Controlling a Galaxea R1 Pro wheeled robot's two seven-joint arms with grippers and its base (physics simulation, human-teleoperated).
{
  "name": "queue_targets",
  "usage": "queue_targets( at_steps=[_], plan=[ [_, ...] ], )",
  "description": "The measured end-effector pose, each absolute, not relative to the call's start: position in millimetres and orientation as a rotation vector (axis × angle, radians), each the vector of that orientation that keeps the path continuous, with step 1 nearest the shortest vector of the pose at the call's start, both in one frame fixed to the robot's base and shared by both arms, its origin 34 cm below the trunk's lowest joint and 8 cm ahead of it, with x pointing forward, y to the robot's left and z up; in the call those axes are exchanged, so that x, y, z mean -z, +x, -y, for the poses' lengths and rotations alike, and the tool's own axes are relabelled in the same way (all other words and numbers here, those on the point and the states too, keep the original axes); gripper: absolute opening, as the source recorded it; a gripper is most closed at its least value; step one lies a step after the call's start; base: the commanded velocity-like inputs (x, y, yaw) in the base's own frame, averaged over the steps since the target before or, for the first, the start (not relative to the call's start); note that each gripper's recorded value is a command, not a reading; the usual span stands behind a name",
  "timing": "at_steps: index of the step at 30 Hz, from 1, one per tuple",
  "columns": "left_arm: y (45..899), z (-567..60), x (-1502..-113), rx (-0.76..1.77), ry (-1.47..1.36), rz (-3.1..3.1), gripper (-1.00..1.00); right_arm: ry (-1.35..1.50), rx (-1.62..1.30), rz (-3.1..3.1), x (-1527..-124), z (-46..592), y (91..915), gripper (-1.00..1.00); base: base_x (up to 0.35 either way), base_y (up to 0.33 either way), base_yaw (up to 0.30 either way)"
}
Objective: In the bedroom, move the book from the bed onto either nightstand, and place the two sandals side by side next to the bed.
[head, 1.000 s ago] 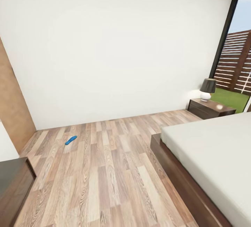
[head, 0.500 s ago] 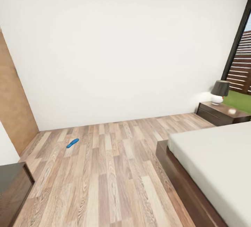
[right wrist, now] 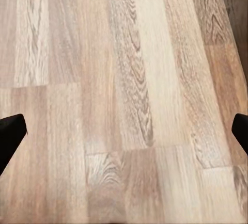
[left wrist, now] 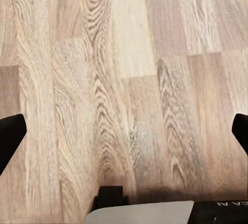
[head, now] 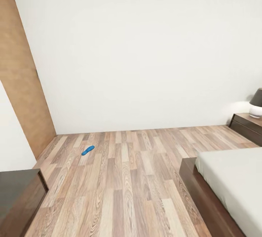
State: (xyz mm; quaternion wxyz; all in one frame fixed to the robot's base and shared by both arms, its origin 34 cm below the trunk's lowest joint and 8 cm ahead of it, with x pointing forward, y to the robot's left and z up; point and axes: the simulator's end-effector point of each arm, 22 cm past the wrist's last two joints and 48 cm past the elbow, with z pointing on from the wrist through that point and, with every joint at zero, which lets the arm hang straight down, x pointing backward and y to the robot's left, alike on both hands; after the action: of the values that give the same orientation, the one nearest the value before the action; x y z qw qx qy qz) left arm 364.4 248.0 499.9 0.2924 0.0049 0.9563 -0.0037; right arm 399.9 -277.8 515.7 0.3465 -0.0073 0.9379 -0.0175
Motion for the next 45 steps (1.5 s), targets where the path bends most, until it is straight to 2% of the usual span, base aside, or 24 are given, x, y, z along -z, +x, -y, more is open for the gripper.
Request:
queue_targets(
  at_steps=[10, 31, 45],
  plan=[
    [364.2, -246.9, -499.7, 0.012, 0.012, -2.549, 1.0, -0.019, 0.046, -2.435, -515.2, 277.8, 399.1, 1.0, 0.322, -0.14, 0.174],
    [364.5, -247.6, -499.8, 0.011, 0.008, -2.548, 1.0, -0.021, 0.046, -2.464, -507.7, 278.1, 386.7, 1.0, 0.283, -0.212, 0.009],
    [364.7, -247.4, -500.1, 0.014, 0.006, -2.547, 1.0, -0.02, 0.047, -2.463, -507.9, 278.1, 387.0, 1.0, 0.317, 0.056, 0.167]
  ],
)
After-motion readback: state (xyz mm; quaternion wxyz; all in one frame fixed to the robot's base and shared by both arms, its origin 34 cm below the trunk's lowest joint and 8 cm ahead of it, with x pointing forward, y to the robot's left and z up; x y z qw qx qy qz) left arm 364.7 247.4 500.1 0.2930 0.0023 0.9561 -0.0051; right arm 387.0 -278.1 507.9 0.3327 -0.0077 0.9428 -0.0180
